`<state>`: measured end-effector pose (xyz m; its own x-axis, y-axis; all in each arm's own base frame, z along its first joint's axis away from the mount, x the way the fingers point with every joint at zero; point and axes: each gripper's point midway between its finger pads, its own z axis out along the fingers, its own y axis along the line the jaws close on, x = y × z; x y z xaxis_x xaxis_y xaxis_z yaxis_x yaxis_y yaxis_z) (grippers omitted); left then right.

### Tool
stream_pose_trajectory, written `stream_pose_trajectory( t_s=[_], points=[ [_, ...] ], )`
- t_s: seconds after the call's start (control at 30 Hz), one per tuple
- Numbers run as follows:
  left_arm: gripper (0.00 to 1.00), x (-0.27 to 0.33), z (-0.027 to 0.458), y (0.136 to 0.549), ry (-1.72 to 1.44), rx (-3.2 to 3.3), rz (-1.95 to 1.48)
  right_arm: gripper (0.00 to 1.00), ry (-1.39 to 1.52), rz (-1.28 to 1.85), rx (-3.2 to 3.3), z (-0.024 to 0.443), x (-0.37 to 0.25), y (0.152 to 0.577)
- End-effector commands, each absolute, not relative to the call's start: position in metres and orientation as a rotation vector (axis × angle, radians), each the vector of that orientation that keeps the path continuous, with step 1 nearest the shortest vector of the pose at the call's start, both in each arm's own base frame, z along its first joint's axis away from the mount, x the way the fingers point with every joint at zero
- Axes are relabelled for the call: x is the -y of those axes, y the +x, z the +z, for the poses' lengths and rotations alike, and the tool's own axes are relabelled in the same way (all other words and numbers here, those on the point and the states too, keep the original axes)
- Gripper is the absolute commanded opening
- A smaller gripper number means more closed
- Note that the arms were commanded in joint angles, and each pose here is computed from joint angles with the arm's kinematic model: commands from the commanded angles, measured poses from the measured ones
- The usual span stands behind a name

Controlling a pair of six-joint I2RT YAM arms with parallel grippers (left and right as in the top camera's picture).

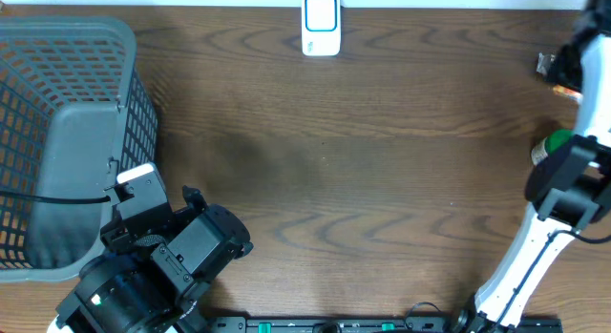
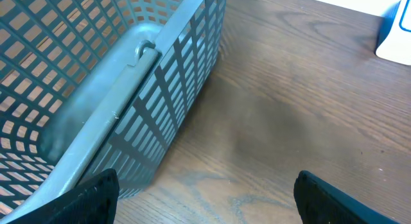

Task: Scan the item barcode
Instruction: 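Carry the snack packet to the right side and release it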

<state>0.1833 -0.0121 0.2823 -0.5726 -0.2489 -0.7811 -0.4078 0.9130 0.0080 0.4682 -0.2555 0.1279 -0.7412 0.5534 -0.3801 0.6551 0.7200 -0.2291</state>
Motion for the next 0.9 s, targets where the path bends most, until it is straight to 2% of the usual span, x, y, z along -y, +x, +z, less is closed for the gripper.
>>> stream_pose_trajectory(
  t_s=[0.0, 0.03, 0.07, 0.17, 0.23, 0.3, 0.43, 0.5, 0.57, 0.7, 0.87],
  points=[
    [0.85, 0.011, 0.283, 0.183, -0.477, -2.198, 0.239, 0.69, 0.996, -0.388, -2.604, 0.140, 0.260, 0.467],
    [0.85, 0.011, 0.283, 0.183, -0.478, -2.198, 0.239, 0.91, 1.009, -0.373, -2.599, 0.142, 0.263, 0.464],
    [0.85, 0.011, 0.283, 0.183, -0.477, -2.198, 0.239, 0.99, 1.018, -0.339, -2.594, 0.146, 0.264, 0.461],
    [0.85, 0.011, 0.283, 0.183, -0.478, -2.198, 0.239, 0.99, 1.022, -0.192, -2.545, 0.169, 0.259, 0.461],
    [0.85, 0.011, 0.283, 0.183, -0.477, -2.198, 0.239, 0.99, 1.048, -0.071, -2.430, 0.213, 0.253, 0.458],
    [0.85, 0.011, 0.283, 0.183, -0.477, -2.198, 0.239, 0.99, 1.013, 0.042, -2.294, 0.271, 0.243, 0.452],
    [0.85, 0.011, 0.283, 0.183, -0.477, -2.198, 0.239, 0.99, 0.795, 0.244, -1.953, 0.421, 0.205, 0.423],
    [0.85, 0.011, 0.283, 0.183, -0.478, -2.198, 0.239, 0.99, 0.660, 0.225, -1.779, 0.496, 0.185, 0.392],
    [0.85, 0.011, 0.283, 0.183, -0.477, -2.198, 0.239, 0.99, 0.582, 0.171, -1.653, 0.548, 0.166, 0.357],
    [0.85, 0.011, 0.283, 0.183, -0.478, -2.198, 0.239, 0.99, 0.460, 0.124, -1.488, 0.614, 0.115, 0.284],
    [0.85, 0.011, 0.283, 0.183, -0.478, -2.198, 0.239, 0.99, 0.354, 0.184, -1.464, 0.629, 0.062, 0.232]
  ],
)
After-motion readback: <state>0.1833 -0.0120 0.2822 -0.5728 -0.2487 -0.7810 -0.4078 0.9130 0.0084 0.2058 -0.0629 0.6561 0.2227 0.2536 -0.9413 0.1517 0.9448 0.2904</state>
